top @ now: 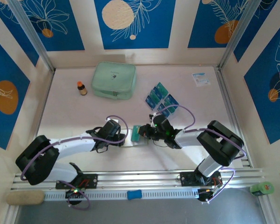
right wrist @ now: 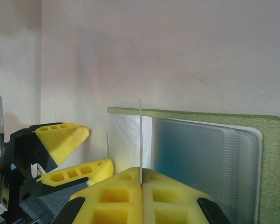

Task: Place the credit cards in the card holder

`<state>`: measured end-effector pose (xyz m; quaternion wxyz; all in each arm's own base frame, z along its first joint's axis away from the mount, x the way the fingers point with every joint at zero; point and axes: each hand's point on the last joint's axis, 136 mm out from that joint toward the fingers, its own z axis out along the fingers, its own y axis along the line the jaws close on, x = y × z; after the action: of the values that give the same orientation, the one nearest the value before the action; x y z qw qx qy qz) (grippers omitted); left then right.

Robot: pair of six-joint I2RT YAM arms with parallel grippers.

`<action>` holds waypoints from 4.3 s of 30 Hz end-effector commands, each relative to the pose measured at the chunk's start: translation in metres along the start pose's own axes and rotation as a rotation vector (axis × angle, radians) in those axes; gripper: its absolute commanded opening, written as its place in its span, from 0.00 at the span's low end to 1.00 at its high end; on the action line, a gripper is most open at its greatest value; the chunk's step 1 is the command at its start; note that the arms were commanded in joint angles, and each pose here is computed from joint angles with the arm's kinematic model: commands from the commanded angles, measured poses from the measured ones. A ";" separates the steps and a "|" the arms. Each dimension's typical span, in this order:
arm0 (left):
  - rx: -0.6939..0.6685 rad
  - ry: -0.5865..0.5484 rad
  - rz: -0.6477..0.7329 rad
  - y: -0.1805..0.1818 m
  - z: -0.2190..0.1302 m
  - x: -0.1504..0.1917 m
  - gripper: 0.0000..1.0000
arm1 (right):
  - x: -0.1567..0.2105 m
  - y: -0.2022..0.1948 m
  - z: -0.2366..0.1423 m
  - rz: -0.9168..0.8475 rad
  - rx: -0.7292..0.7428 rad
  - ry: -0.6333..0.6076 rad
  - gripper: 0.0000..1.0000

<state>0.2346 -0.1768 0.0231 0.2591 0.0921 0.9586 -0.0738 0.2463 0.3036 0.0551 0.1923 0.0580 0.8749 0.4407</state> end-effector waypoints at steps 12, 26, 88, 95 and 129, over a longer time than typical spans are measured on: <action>-0.035 0.018 0.006 0.010 0.002 0.007 0.85 | 0.009 0.002 0.007 0.014 -0.036 0.040 0.00; -0.033 0.013 0.008 0.010 0.001 0.006 0.85 | 0.018 -0.002 0.012 0.032 -0.047 0.079 0.00; -0.031 0.005 0.010 0.009 -0.001 0.004 0.85 | 0.022 -0.021 0.006 0.038 0.018 0.193 0.00; -0.030 0.003 0.009 0.009 -0.001 0.004 0.85 | 0.024 -0.021 0.007 0.040 0.012 0.212 0.00; -0.027 -0.007 0.002 0.010 0.000 0.004 0.85 | 0.013 0.006 -0.015 -0.145 0.127 0.329 0.18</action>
<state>0.2333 -0.1738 0.0207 0.2587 0.0915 0.9592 -0.0688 0.2313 0.3074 0.0626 0.0758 -0.0438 0.9101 0.4050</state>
